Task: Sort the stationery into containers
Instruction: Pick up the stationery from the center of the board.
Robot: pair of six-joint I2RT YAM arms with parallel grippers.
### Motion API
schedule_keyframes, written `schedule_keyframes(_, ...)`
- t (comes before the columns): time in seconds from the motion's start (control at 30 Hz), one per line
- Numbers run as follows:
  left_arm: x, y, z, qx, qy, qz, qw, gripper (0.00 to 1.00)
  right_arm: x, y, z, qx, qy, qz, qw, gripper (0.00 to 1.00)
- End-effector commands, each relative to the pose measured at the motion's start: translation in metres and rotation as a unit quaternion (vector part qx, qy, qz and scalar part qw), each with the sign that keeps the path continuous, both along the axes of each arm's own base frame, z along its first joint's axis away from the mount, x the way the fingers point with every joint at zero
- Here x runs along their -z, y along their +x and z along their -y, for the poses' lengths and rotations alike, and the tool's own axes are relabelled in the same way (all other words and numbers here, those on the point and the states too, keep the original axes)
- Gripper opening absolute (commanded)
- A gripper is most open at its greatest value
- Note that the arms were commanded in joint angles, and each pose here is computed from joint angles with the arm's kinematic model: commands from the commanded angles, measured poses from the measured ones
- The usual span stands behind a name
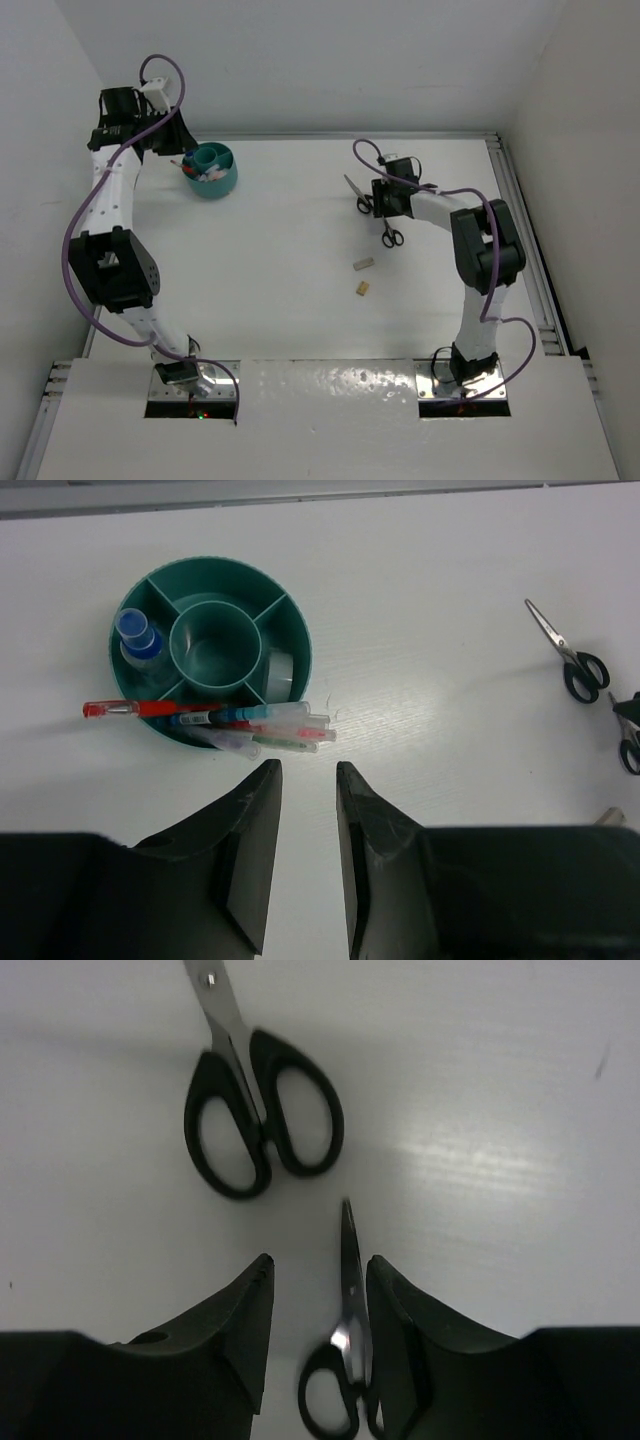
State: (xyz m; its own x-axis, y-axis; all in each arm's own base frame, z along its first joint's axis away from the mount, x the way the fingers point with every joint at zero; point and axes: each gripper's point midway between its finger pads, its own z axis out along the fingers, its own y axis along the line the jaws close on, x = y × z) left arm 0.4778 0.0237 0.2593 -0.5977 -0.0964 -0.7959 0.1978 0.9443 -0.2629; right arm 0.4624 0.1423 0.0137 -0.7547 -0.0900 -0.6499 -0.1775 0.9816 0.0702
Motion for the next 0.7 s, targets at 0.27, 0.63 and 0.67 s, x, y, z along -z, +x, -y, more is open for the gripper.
schedule_keyframes(0.27,-0.008,-0.015,0.023,0.021,0.032,0.003,0.999,0.26,-0.041,-0.1,-0.005,0.247,0.16,0.049,0.954,0.51)
schedule_keyframes(0.63,-0.007,-0.047,0.026,0.021,0.033,-0.006,0.999,0.26,-0.014,-0.132,-0.024,0.41,0.191,-0.052,0.89,0.62)
schedule_keyframes(0.67,-0.004,-0.051,0.025,0.021,0.033,-0.009,0.999,0.26,-0.014,-0.134,-0.025,0.417,0.191,-0.057,0.887,0.62)
